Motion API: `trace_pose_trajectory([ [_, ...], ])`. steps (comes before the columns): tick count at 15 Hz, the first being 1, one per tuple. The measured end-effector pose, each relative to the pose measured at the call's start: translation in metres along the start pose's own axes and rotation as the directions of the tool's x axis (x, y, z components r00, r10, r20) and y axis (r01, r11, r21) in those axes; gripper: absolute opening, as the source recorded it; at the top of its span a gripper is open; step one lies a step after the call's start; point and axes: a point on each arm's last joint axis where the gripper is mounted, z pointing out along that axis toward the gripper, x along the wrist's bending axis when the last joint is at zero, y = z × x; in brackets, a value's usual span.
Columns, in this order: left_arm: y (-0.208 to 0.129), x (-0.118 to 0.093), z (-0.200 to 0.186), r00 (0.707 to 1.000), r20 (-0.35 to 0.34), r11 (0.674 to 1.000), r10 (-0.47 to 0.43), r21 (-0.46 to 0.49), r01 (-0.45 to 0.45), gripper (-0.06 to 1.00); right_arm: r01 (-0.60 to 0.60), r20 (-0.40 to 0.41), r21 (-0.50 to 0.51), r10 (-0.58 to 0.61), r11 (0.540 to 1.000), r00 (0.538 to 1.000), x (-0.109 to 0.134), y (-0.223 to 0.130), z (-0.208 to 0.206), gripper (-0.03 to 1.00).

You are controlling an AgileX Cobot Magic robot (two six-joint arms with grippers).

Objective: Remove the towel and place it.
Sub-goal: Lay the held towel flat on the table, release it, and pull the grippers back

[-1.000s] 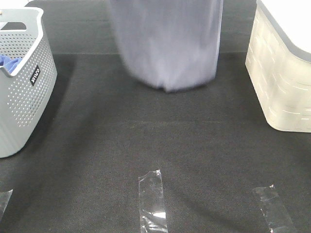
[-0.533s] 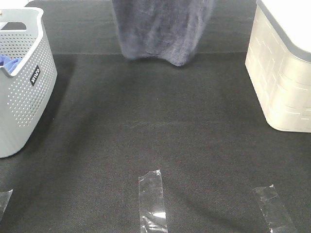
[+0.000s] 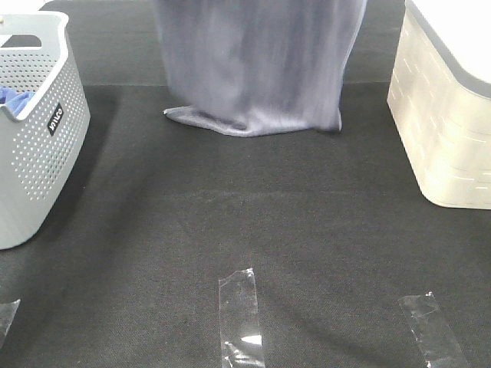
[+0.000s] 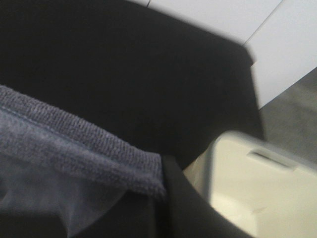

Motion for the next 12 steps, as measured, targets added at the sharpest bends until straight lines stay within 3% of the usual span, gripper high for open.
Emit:
trace_pose_trajectory([
  [2,-0.022,-0.007,-0.003,0.997,0.068,0.97,-0.042,0.242,0.024,0.0,0.026,-0.104,0.139,-0.012,0.99,0.995,0.01,-0.013,-0.001,0.0],
  [5,-0.044,-0.013,-0.012,0.989,0.109,0.873,-0.101,0.487,0.035,0.0,0.048,-0.224,0.196,-0.003,0.979,0.975,0.021,-0.019,-0.003,0.0],
  [8,-0.052,-0.009,-0.019,0.988,0.066,0.824,-0.141,0.561,0.08,0.0,0.035,-0.357,0.243,0.056,0.969,0.933,0.033,-0.028,-0.01,0.0],
  [12,-0.065,-0.015,-0.065,0.966,0.041,0.754,-0.255,0.633,0.173,0.0,0.089,-0.397,0.372,0.071,0.924,0.915,0.036,-0.069,-0.022,0.0],
])
